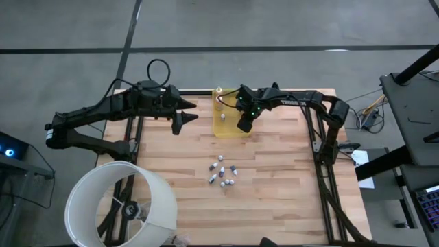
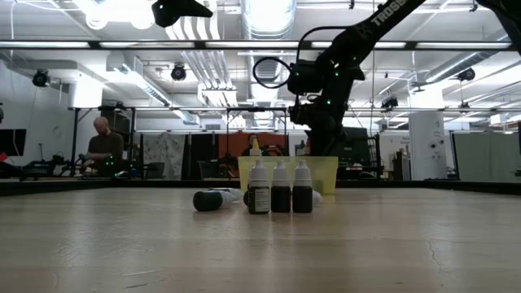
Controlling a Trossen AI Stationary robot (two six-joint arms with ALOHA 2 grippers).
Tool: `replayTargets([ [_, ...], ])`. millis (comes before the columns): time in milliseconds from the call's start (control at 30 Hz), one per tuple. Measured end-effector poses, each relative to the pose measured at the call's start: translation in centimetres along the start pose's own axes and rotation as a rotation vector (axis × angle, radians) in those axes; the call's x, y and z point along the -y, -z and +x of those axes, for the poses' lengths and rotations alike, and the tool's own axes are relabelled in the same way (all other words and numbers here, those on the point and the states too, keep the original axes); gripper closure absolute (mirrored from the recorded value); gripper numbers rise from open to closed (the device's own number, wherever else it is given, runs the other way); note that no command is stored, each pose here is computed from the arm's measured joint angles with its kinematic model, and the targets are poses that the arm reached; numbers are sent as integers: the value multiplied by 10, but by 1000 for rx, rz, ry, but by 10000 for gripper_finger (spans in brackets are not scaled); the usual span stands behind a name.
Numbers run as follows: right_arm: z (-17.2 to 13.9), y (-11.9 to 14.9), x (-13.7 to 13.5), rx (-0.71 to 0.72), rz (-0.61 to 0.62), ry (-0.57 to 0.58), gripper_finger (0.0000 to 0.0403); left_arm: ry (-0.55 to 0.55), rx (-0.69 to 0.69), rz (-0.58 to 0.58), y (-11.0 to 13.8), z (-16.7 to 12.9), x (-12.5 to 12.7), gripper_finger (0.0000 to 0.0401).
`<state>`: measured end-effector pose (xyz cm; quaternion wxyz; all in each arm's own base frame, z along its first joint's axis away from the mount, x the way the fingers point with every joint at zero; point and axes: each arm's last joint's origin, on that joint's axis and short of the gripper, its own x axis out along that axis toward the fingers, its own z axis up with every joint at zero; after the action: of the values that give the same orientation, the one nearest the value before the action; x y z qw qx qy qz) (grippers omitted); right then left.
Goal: Pick & Place food coloring
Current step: Put the small orange food coloring bottle into the yellow bin, then put the top small green food coloring bottle into the yellow bin
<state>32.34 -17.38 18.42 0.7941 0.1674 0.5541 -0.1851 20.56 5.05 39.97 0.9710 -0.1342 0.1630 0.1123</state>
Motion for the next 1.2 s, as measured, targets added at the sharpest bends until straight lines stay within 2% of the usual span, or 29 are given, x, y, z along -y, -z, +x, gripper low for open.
replayTargets([
  [267, 15, 2, -2, -39, 4, -13, 346, 1, 1, -18, 0, 0, 0, 188],
  [667, 16, 2, -2, -41, 8, -4, 342, 1, 1, -18, 0, 0, 0, 188],
  [1200, 14, 2, -2, -48, 30, 0, 249, 2, 1, -19, 0, 0, 0, 188],
])
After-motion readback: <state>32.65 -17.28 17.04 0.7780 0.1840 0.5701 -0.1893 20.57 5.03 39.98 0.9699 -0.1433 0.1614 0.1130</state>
